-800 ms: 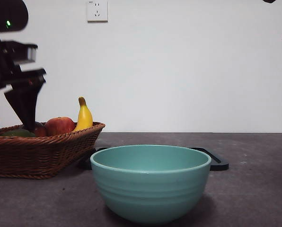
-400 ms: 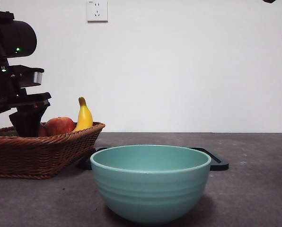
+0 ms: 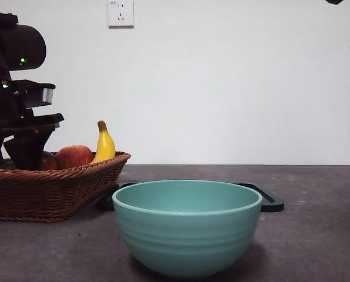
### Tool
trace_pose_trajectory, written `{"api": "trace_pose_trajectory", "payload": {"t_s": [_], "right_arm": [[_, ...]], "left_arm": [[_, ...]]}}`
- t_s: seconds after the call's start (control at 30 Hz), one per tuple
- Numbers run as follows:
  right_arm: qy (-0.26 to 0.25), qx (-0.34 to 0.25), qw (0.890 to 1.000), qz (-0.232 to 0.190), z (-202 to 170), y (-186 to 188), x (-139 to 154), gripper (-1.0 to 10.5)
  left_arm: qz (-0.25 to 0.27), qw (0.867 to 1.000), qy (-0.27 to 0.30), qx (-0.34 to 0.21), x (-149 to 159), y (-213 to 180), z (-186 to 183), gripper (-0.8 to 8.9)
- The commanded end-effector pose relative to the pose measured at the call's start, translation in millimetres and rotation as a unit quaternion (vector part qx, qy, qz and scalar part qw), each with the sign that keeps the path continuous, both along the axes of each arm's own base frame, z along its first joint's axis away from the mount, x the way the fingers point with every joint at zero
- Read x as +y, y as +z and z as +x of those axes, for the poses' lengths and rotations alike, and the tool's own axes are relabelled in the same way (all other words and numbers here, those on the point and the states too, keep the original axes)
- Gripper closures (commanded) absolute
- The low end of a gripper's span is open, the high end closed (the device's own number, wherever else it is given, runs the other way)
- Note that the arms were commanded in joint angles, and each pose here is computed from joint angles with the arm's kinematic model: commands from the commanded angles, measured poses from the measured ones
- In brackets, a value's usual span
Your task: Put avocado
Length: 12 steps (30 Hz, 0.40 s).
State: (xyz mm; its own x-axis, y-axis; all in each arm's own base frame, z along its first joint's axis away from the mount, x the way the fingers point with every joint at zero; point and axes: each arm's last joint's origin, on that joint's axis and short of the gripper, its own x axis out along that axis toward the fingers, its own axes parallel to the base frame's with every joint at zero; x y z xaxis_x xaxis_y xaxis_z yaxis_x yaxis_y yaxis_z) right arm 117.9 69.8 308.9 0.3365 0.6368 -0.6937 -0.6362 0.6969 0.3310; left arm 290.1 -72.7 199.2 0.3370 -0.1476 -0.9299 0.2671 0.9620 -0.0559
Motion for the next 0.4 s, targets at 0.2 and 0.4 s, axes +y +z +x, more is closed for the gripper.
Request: {"api": "trace_pose_trajectory", "payload": {"t_s": [0.2,0.4], "right_arm": [[0.002,-0.008,1.0,0.003,1.4,4.1,1.4,5.8],[0.002,-0.008,1.0,0.003,1.4,4.2,1.4,5.8]], "left_arm": [[-0.063,0.994,-0.046,-0.081,-11.5,57.2,-26.3,6.11],[-0.124,0.979,-0.125,-0.102,-35.7,88.3,-65.3,6.11]]}}
